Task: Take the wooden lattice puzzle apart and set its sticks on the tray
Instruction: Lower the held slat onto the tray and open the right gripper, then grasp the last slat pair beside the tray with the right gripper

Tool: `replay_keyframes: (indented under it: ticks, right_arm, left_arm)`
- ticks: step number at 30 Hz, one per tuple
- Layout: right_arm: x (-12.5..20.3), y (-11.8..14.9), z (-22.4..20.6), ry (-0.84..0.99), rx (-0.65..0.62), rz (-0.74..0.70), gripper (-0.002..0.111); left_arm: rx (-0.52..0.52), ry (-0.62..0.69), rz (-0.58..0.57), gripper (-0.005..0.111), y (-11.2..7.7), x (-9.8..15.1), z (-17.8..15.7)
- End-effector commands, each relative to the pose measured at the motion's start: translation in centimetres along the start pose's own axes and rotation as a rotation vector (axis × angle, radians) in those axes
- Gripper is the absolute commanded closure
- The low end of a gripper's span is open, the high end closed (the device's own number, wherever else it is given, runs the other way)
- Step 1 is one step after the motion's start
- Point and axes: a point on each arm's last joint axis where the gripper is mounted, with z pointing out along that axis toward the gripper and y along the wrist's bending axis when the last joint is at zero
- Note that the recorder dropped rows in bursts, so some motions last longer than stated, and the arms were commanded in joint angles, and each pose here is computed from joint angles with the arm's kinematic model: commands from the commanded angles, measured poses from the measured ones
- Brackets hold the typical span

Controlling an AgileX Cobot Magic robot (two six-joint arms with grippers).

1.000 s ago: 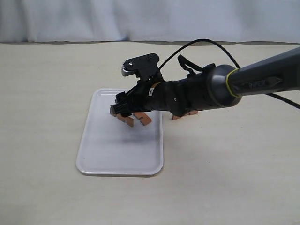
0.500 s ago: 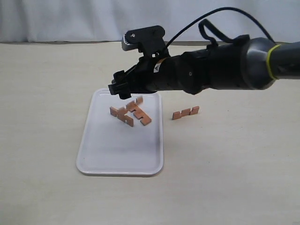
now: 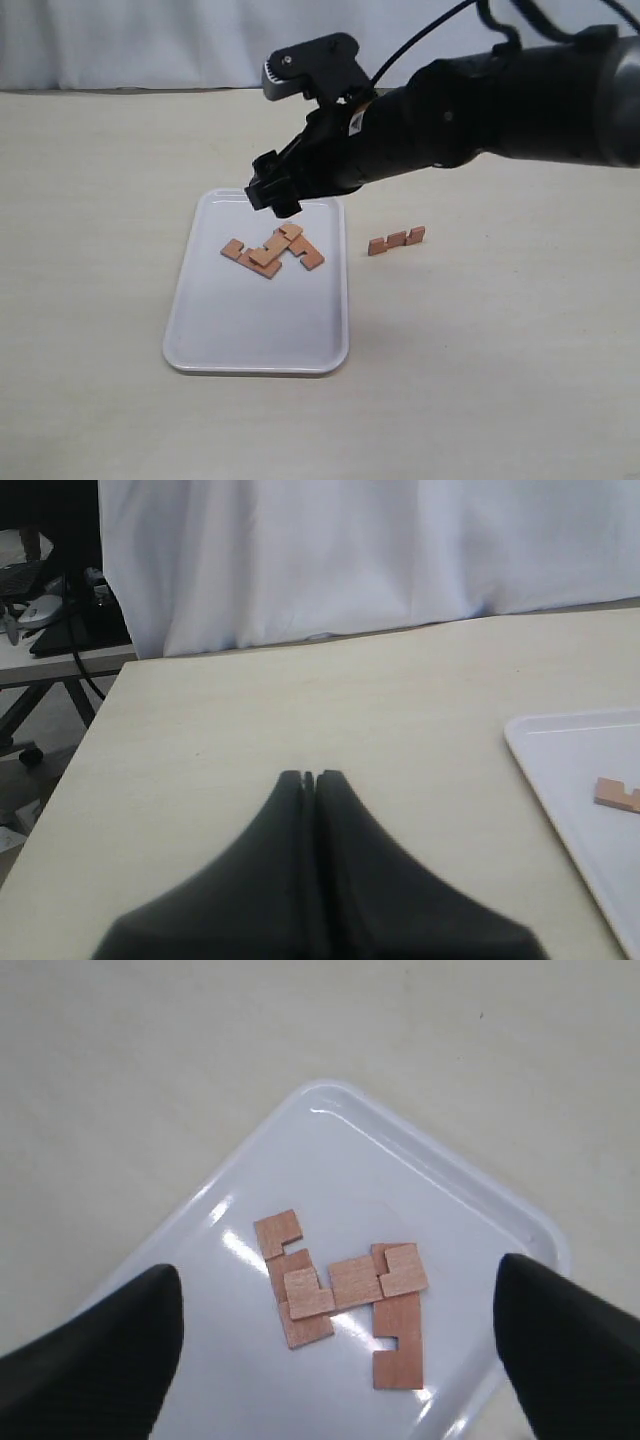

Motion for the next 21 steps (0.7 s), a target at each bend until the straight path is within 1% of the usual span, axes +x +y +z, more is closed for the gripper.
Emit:
replay_keyframes:
  ticks: [1,3,6,9,12,15,19,21]
  right_arm:
    - [-1.1,-0.2,-3.6,-0.022,0.027,-0.111,0.029]
    - [-1.2,-0.8,-4.6,-0.004,0.051,-0.125,0.029]
    - [-0.7,-2.5,-5.2,0.052,0.112,-0.069,0.029]
    - [0.1,-5.0,-5.2,0.119,0.18,0.054,0.029]
    - [1.3,-7.0,-4.4,0.208,0.223,0.166,0.029]
    - [2.7,-8.2,-3.0,0.29,0.246,0.233,0.029]
    - [4.2,-8.6,-0.6,0.372,0.251,0.225,0.021]
    - [4.8,-8.8,0.7,0.392,0.249,0.224,0.014]
  left_arm:
    - [0.002,-0.007,0.001,0.107,0.0,0.0,0.0]
    - [0.002,-0.007,0.001,0.107,0.0,0.0,0.0]
    - [0.002,-0.007,0.001,0.107,0.0,0.0,0.0]
    - [0.002,-0.007,0.001,0.107,0.0,0.0,0.0]
    - [0.002,-0.007,0.001,0.107,0.0,0.0,0.0]
    - [0.002,-0.007,0.001,0.107,0.0,0.0,0.0]
    - [0.002,-0.007,0.001,0.107,0.0,0.0,0.0]
    - [0.002,-0.007,0.001,0.107,0.0,0.0,0.0]
